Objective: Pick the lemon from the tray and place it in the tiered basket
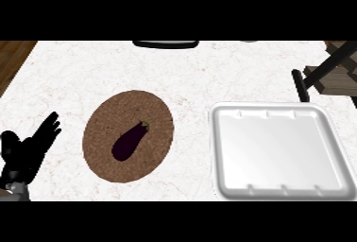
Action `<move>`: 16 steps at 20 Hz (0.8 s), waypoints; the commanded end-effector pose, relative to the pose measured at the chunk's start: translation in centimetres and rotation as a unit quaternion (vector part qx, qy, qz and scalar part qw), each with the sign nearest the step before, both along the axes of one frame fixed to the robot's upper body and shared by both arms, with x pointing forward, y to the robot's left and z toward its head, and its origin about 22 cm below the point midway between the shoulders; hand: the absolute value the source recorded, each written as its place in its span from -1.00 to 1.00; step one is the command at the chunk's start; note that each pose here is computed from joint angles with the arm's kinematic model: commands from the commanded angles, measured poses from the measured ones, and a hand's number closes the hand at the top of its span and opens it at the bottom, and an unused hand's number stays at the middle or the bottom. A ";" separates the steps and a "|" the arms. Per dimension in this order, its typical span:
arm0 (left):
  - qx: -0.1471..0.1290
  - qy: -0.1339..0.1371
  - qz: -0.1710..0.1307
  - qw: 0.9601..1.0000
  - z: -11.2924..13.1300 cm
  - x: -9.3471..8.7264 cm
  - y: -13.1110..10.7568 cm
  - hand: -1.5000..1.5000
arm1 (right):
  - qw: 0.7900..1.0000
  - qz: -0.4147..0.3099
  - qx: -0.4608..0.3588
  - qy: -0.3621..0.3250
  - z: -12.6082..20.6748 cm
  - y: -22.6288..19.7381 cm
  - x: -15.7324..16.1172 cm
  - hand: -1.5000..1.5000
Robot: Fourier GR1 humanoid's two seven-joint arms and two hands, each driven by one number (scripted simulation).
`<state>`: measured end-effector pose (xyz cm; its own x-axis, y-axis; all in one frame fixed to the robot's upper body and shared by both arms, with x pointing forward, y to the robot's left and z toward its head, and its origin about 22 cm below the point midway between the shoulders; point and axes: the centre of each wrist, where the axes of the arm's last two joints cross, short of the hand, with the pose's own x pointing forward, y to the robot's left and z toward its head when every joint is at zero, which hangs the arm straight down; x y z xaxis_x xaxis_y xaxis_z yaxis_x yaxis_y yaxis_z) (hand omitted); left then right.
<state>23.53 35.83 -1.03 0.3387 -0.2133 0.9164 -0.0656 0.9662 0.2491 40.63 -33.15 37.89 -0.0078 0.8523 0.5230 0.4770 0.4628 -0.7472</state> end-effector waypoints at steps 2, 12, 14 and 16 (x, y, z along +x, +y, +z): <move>-0.003 -0.005 0.000 1.000 -0.2 0.2 -0.2 0.00 | 0.977 -0.049 -0.205 0.030 -0.8 -1.7 -0.2 1.00; 0.000 0.000 -0.014 1.000 -1.2 0.2 -1.5 0.00 | 0.953 -0.027 -0.300 0.029 2.8 -6.4 -1.2 1.00; 0.008 -0.008 -0.011 1.000 0.4 -0.1 -0.4 0.00 | 0.943 -0.033 -0.326 0.052 3.0 -6.2 -0.9 1.00; -0.001 0.000 -0.017 1.000 -0.4 0.1 -1.1 0.00 | 0.938 -0.029 -0.342 0.060 3.4 -6.1 -0.7 1.00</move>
